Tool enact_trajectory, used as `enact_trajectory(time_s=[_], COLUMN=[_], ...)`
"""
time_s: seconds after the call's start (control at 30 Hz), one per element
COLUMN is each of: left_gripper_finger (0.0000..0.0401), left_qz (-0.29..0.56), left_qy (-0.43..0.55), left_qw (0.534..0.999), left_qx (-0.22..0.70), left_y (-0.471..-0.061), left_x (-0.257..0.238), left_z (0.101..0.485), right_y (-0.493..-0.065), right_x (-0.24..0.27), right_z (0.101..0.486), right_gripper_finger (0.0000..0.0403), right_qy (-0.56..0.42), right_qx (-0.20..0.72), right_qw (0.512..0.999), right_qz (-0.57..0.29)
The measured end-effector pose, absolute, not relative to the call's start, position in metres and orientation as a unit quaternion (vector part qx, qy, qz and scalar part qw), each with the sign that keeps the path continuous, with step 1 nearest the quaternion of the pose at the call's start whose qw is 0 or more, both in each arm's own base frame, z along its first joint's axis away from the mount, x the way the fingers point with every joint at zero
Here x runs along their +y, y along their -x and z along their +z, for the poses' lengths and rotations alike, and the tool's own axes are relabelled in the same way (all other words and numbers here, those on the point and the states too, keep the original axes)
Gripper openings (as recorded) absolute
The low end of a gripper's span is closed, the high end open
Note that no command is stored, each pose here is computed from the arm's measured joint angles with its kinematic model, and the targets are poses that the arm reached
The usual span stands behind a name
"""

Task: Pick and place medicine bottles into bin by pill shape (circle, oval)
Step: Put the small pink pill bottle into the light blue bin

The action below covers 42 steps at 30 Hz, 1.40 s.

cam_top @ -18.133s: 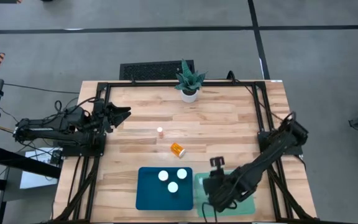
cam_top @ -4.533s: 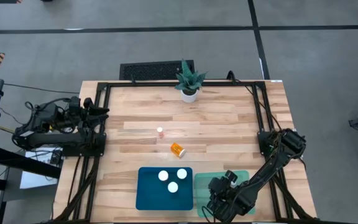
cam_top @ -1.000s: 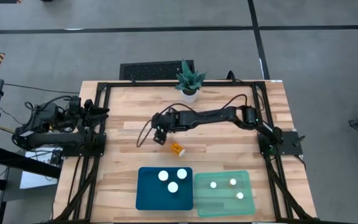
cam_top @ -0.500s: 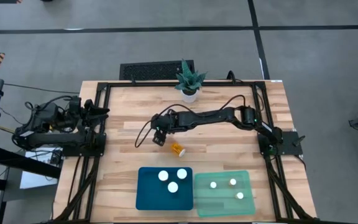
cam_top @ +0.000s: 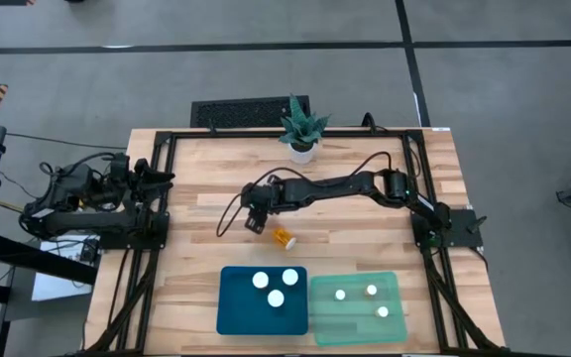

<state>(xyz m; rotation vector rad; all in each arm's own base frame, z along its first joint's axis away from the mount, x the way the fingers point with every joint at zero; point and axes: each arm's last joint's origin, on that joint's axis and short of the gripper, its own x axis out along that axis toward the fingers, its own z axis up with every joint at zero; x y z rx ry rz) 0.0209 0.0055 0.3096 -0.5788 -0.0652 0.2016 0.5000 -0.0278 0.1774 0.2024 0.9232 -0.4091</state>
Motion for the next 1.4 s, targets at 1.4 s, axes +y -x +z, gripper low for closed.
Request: enact_trajectory(time_s=[1.4], left_gripper_finger=[0.0203], left_qz=[0.075], left_qy=[0.279], left_qw=[0.957], left_qx=[-0.025], left_y=[-0.021], left_x=[0.004], left_z=[0.31], right_y=[-0.404], right_x=[0.157], right_z=[0.34], right_gripper_finger=[0.0127], right_qy=[-0.027], right_qx=[0.491], right_qw=[0.867], right_qz=[-0.077])
